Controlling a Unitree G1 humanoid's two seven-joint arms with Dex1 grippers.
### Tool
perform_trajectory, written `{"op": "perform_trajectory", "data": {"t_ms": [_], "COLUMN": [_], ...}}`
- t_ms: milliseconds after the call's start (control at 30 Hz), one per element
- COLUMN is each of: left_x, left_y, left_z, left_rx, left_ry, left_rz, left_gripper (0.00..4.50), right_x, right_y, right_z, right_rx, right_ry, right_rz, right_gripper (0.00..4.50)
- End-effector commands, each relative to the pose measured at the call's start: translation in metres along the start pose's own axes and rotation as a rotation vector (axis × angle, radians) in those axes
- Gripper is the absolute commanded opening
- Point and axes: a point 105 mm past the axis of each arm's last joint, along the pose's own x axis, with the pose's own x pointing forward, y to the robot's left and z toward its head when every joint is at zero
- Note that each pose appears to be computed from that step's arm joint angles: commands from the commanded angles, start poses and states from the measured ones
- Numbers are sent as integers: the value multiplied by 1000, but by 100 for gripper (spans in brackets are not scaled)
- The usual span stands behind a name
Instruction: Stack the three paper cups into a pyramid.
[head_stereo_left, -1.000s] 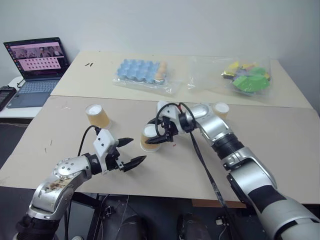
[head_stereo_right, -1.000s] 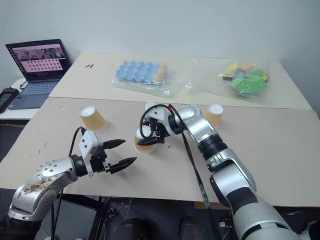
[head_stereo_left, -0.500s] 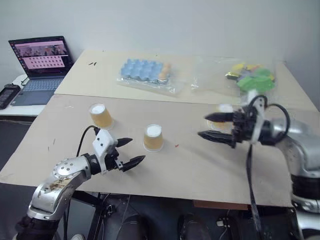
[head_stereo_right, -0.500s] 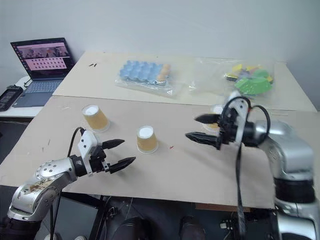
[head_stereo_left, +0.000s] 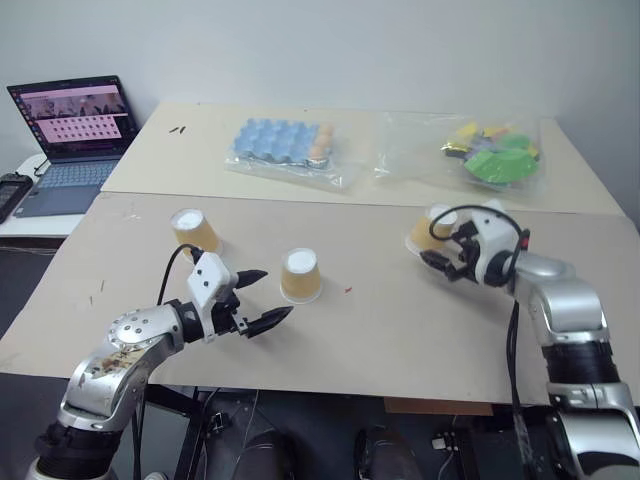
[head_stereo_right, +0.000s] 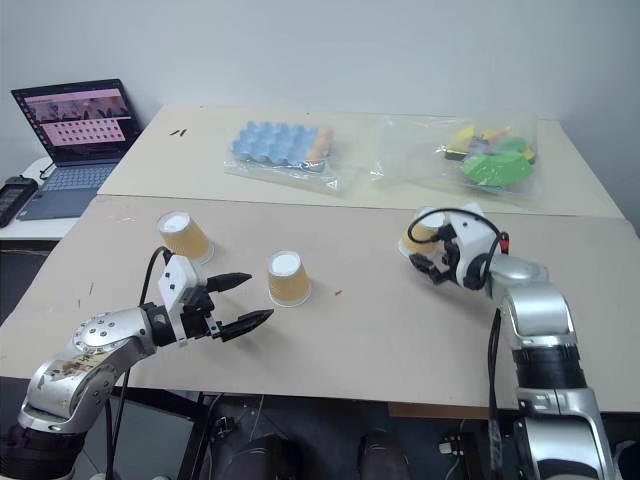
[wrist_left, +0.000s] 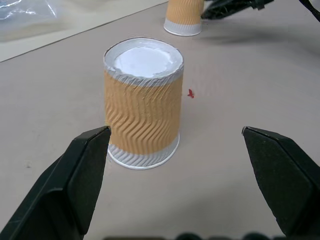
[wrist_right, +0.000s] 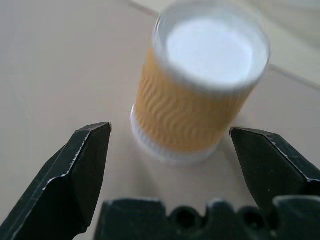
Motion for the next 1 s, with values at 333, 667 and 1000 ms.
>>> {"op": "perform_trajectory", "data": {"t_ms": [333, 667, 1000], "left_x": [-4, -7, -7], "left_y": [3, 4, 2], "left_z": [7, 7, 3], "left_rx": [28, 21, 22], "left_ry": [-12, -6, 12], "left_rz": [25, 37, 35], "left_gripper": [450, 450, 450], "right_x": [23, 23, -22], "right_y": [-17, -13, 78], "right_z": [43, 52, 110], "right_rx": [8, 14, -242], "right_ry": [-136, -173, -393], "right_rz": [-63, -29, 540], "right_gripper": [445, 282, 270]}}
